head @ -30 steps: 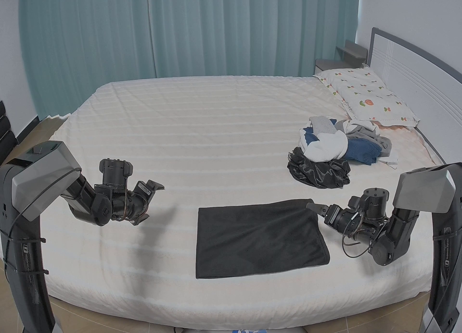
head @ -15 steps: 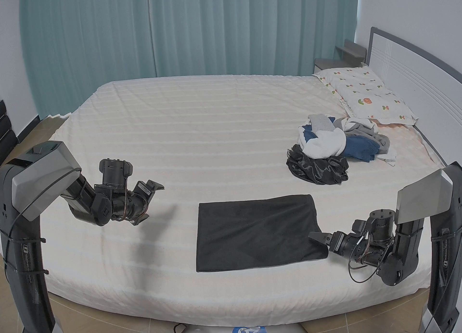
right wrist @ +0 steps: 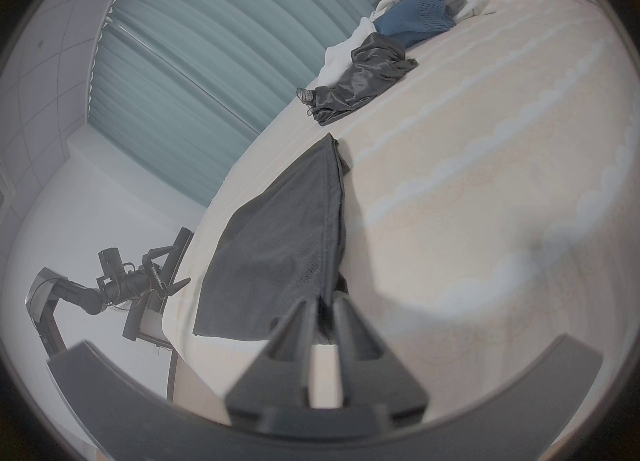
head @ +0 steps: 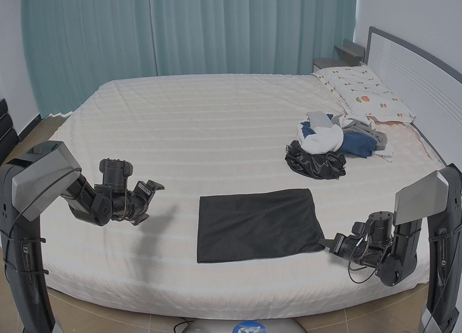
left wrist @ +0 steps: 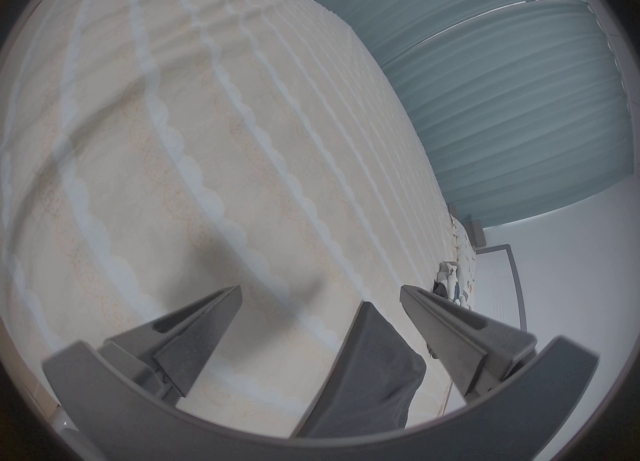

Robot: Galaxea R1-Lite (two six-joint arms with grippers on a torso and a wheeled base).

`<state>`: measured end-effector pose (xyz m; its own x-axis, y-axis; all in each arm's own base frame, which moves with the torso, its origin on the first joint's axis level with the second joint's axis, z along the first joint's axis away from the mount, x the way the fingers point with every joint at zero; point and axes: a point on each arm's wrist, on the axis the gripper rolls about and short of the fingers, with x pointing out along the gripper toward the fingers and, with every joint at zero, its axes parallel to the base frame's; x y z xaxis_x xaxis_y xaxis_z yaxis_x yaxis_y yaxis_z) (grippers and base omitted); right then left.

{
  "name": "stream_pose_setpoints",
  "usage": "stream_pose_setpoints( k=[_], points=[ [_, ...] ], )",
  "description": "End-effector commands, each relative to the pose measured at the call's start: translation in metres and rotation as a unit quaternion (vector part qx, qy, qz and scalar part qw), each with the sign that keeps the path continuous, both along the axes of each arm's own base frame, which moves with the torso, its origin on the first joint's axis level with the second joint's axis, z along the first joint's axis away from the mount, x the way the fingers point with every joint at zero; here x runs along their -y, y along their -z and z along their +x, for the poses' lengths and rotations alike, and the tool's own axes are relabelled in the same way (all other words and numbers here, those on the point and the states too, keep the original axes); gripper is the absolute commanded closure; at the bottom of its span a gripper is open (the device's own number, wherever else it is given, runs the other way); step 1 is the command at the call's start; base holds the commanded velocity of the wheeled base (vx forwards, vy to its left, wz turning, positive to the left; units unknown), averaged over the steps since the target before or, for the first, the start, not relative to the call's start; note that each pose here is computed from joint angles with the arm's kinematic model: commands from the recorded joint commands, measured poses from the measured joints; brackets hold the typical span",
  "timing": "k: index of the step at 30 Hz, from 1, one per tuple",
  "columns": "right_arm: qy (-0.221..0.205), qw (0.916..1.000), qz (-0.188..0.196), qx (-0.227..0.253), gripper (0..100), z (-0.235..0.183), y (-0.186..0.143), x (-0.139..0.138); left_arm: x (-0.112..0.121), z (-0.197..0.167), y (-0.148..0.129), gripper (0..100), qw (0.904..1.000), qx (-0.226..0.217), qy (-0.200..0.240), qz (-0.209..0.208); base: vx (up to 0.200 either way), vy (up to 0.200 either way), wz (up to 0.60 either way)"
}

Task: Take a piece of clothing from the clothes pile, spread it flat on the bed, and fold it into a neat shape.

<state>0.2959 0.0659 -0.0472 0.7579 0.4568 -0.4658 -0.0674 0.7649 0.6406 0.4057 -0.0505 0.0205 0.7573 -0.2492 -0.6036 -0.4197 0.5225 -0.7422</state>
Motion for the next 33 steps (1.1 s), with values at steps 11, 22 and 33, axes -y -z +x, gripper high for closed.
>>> stream_pose_setpoints(
  k=[11,22,33],
  points=[
    [0.016,0.9998,-0.001,-0.009,100,-0.006,-0.001,0.011,0.000,0.000,0.000,0,1.0000,-0.001,-0.001,-0.002,0.000,0.000,0.00],
    [0.055,0.9980,0.032,0.005,0,-0.003,-0.020,0.025,-0.001,0.000,0.000,0,1.0000,0.000,-0.002,-0.002,0.000,0.000,0.00],
    [0.127,0.9882,0.085,0.007,0,0.018,-0.018,0.051,0.000,0.000,-0.001,0,1.0000,0.000,-0.001,-0.004,0.000,-0.127,0.00]
  ],
)
